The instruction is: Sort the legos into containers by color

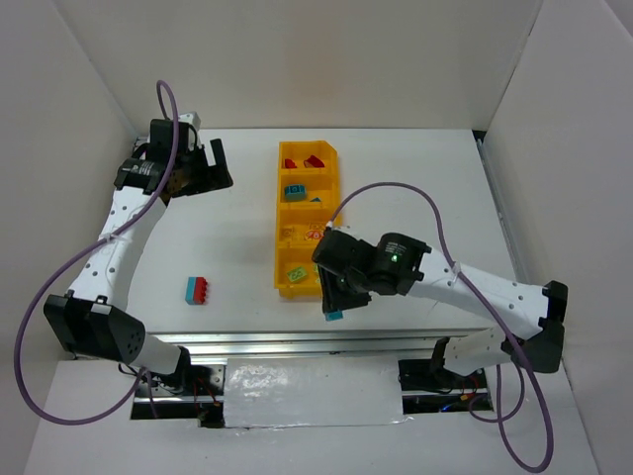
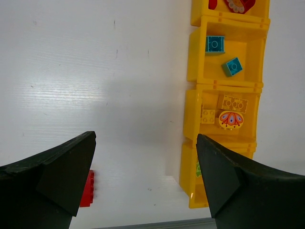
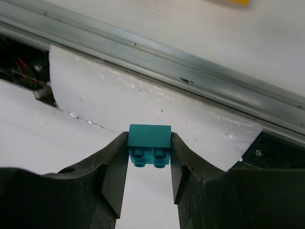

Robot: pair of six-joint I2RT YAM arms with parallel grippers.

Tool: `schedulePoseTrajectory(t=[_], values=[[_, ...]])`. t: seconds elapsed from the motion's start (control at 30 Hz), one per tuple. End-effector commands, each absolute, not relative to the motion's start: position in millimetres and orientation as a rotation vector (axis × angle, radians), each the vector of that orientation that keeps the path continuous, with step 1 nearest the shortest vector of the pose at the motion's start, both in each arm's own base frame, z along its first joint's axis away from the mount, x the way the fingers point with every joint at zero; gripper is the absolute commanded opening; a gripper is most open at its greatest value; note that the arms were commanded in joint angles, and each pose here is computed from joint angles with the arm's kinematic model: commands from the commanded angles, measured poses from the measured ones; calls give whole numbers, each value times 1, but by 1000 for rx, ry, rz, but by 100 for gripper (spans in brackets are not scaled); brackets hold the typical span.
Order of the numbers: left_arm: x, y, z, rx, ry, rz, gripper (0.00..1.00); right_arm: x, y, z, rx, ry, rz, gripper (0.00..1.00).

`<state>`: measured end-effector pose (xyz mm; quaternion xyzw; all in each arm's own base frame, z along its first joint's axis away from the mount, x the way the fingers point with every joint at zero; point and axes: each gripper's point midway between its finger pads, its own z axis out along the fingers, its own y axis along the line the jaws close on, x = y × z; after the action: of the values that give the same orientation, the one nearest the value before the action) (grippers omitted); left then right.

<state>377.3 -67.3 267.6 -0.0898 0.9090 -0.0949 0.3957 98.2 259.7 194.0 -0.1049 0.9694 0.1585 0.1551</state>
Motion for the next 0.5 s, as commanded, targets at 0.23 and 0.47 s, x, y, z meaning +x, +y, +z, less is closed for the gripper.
schedulePoseTrajectory(t=[0.23, 0.47], values=[[385, -62, 287, -209, 2252, -210, 100, 207, 262, 264, -166, 2525, 455, 0], [387, -56, 282, -224, 2267, -171, 99, 274, 257, 271, -94, 2442, 449, 0]])
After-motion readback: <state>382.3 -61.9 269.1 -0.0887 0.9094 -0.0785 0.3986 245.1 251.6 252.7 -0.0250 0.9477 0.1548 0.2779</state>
